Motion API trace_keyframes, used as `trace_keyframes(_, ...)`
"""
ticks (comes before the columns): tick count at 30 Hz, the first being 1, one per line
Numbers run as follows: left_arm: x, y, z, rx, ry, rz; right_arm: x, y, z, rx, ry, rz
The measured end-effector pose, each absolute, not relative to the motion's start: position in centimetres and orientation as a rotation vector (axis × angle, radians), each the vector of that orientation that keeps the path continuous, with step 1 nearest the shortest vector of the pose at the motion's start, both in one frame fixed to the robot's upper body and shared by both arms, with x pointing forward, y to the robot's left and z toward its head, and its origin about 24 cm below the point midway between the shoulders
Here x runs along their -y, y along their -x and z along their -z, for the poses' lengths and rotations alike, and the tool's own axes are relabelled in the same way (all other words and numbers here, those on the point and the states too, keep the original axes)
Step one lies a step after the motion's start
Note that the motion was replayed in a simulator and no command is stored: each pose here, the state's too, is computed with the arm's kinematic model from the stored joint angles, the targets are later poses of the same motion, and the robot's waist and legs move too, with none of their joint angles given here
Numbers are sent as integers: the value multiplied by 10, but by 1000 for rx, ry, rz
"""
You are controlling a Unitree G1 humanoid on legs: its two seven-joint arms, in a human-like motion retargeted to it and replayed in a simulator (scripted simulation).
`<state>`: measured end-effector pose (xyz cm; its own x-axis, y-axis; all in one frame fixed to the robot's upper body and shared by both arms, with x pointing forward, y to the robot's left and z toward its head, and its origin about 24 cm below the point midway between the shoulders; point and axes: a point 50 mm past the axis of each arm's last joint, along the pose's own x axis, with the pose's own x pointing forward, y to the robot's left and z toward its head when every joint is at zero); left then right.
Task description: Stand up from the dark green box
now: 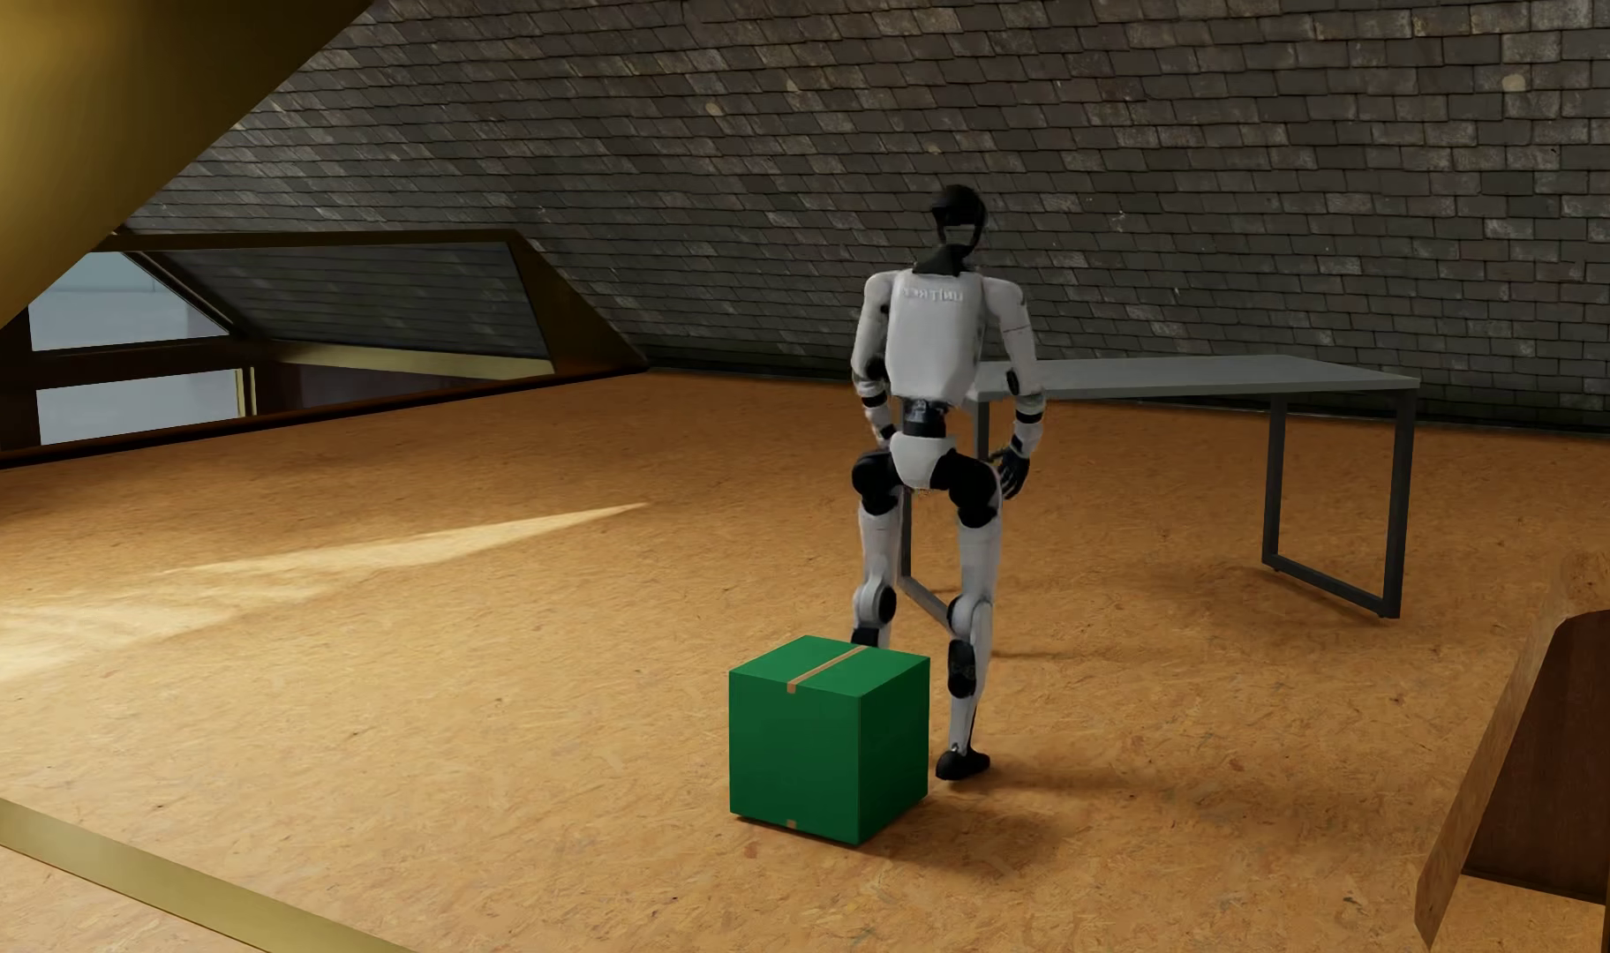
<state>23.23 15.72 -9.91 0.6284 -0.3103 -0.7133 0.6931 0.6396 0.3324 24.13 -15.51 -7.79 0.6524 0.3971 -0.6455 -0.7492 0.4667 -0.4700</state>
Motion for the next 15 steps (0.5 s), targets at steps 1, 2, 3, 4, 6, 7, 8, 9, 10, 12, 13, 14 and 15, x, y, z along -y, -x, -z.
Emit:
trace_keyframes(1,-169,-219,107,-700,-607,564,168,-232,82,-517,783,-688)
trace_keyframes(2,-178,-205,115,-748,-580,523,182,-220,89,-567,746,-631)
trace_keyframes(3,-188,-190,123,-796,-555,479,197,-209,97,-624,711,-557)
trace_keyframes(4,-194,-176,131,-854,-535,447,212,-193,109,-711,692,-455)
trace_keyframes(6,-206,-148,146,-998,-518,419,233,-159,130,-906,643,-328)
trace_keyframes(7,-209,-137,150,-1051,-508,415,241,-144,137,-985,636,-308)
trace_keyframes(8,-211,-127,154,-1092,-498,407,246,-130,143,-1054,648,-313)
trace_keyframes(9,-212,-118,157,-1124,-488,397,250,-118,147,-1108,659,-333)
trace_keyframes(10,-214,-112,159,-1143,-476,385,253,-110,149,-1142,669,-359)
trace_keyframes(12,-212,-108,159,-1146,-455,397,257,-101,149,-1159,665,-413)
trace_keyframes(13,-210,-109,159,-1134,-449,413,258,-100,147,-1150,653,-420)
trace_keyframes(14,-207,-110,158,-1119,-445,427,258,-100,147,-1140,647,-423)
trace_keyframes(15,-204,-114,158,-1099,-447,434,257,-103,146,-1121,644,-417)
